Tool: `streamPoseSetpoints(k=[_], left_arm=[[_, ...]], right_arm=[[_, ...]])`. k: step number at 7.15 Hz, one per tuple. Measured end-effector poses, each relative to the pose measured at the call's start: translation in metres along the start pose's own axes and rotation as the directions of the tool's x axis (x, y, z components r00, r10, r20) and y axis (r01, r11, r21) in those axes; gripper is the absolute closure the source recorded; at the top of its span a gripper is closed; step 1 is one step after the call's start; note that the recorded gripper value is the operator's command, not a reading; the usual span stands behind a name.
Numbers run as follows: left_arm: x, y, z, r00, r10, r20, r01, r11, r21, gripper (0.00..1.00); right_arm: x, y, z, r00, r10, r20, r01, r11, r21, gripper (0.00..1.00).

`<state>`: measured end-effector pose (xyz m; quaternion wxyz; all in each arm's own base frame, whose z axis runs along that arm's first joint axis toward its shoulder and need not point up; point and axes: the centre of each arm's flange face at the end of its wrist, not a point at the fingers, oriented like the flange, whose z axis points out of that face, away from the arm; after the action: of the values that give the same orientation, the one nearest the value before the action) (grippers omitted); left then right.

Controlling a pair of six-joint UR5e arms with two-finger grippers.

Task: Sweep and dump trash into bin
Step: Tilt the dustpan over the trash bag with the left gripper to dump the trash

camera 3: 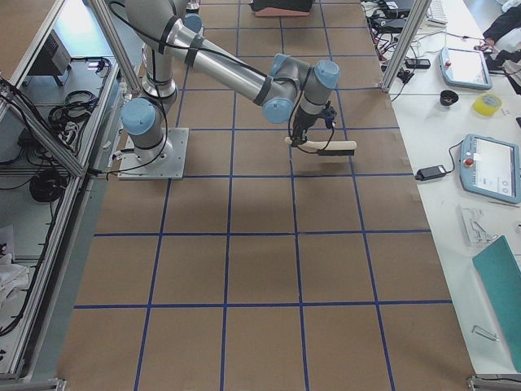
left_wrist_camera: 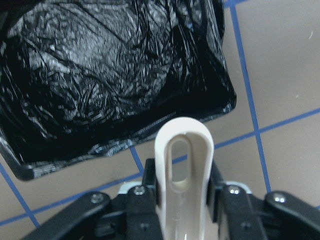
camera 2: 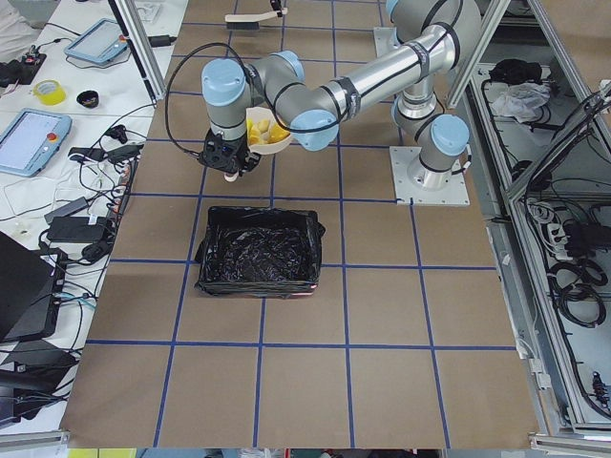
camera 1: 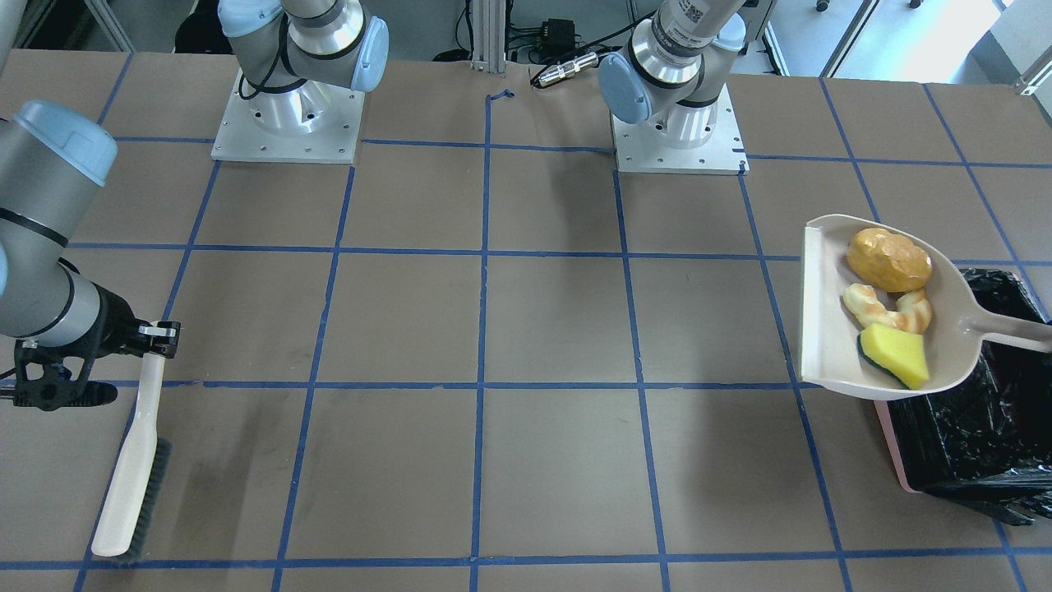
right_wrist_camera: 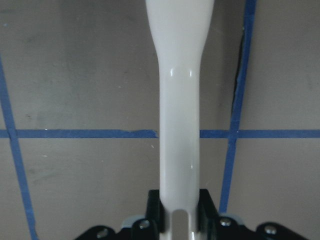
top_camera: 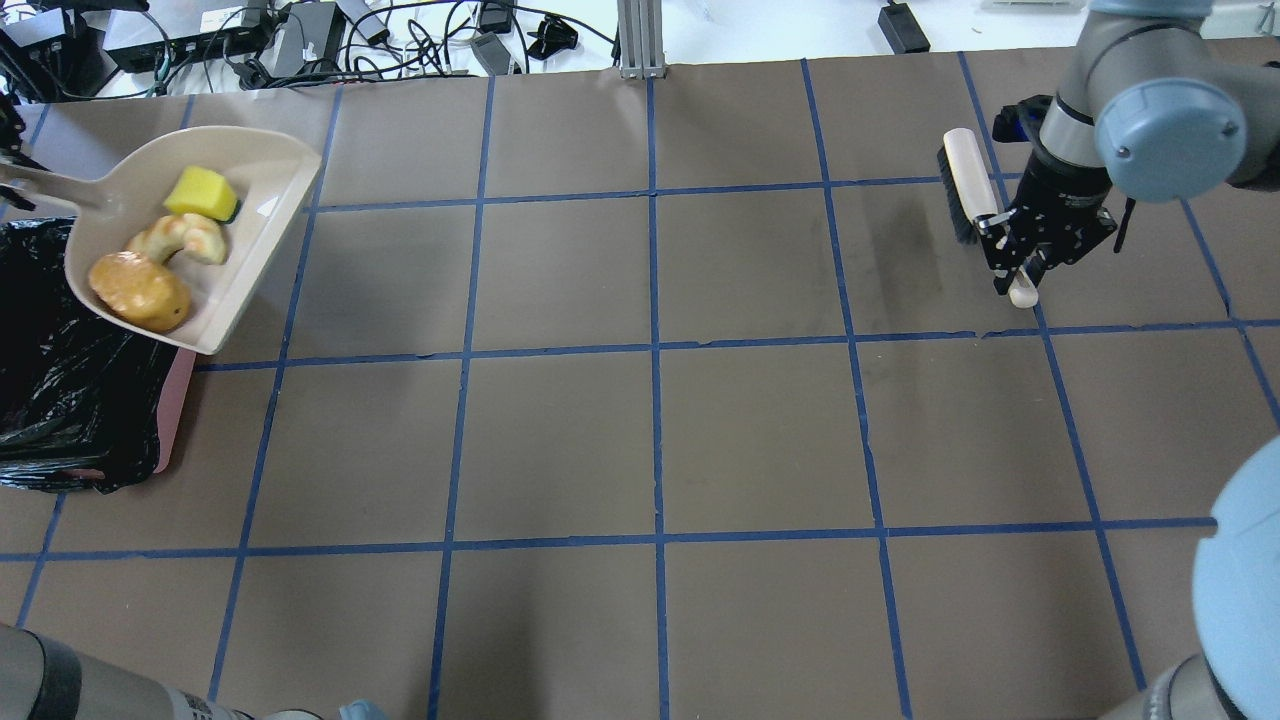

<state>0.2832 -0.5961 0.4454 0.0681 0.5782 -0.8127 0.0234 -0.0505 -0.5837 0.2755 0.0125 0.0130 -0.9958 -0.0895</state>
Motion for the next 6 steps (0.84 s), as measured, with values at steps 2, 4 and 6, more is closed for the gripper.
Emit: streamPoseSetpoints(k=[2,4,6], left_arm=[[-0.015,-0.059,-0.007,0.996,0.088,-0.011,-0.088,0.995,0.042,1.0],[-0.018,-0.111,0.007,0.985,0.174,-0.02,-0.171,0.981,0.092,1.0],[-0.026,-0.147,0.025,0.974,0.224,-0.033,-0.218,0.968,0.127,1.0]], right_arm=[[0.024,0.003,0.013,0.999,-0.037,-0.013,0.037,0.999,0.023,1.0],[0.048,0.004,0.025,0.999,-0.043,-0.024,0.043,0.999,-0.001,1.0],[0.056,0.005,0.029,0.999,-0.031,-0.02,0.031,0.999,-0.007,1.0]])
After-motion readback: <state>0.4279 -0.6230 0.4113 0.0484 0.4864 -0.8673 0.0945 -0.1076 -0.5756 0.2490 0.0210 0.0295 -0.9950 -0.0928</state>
